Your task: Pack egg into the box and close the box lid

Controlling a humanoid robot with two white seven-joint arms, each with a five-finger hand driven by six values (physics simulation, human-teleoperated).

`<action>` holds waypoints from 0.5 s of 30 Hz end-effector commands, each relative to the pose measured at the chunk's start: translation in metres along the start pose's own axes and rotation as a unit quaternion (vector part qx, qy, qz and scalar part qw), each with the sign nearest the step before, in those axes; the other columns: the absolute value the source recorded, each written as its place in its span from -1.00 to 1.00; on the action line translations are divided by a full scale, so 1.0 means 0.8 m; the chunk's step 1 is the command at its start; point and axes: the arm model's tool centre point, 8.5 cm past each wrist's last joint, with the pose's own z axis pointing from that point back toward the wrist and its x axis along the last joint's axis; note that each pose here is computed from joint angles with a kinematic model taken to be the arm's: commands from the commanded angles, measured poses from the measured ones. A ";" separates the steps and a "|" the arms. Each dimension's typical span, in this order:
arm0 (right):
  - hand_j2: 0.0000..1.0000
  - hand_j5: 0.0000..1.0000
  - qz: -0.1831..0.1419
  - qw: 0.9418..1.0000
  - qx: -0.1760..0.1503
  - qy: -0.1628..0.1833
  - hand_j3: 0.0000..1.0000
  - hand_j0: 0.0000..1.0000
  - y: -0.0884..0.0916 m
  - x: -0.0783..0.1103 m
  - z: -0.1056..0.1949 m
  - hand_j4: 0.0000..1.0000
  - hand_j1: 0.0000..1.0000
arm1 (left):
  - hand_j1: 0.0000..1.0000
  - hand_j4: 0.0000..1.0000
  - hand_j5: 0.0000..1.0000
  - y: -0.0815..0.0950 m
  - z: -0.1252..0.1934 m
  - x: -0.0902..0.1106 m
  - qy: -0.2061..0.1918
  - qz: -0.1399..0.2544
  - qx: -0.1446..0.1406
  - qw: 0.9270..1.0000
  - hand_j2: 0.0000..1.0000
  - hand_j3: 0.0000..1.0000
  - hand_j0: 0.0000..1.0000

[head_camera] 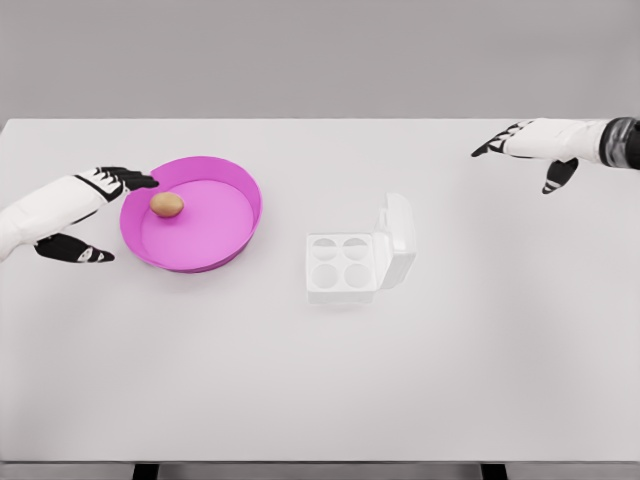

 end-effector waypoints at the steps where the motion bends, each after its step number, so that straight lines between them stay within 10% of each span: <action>1: 1.00 1.00 0.001 1.000 -0.003 -0.002 1.00 1.00 -0.002 0.001 0.001 1.00 1.00 | 1.00 1.00 1.00 -0.005 0.001 0.000 -0.002 0.008 -0.025 1.000 1.00 1.00 1.00; 4: 1.00 1.00 0.004 1.000 0.011 0.007 1.00 1.00 -0.004 -0.005 0.006 1.00 1.00 | 1.00 1.00 1.00 -0.003 0.000 -0.005 -0.005 0.019 -0.057 0.998 1.00 1.00 1.00; 15: 1.00 1.00 -0.011 0.999 0.013 0.032 1.00 1.00 -0.006 -0.028 0.029 1.00 1.00 | 0.86 0.86 0.86 0.055 -0.039 0.002 -0.051 0.035 0.010 0.998 0.86 0.86 0.86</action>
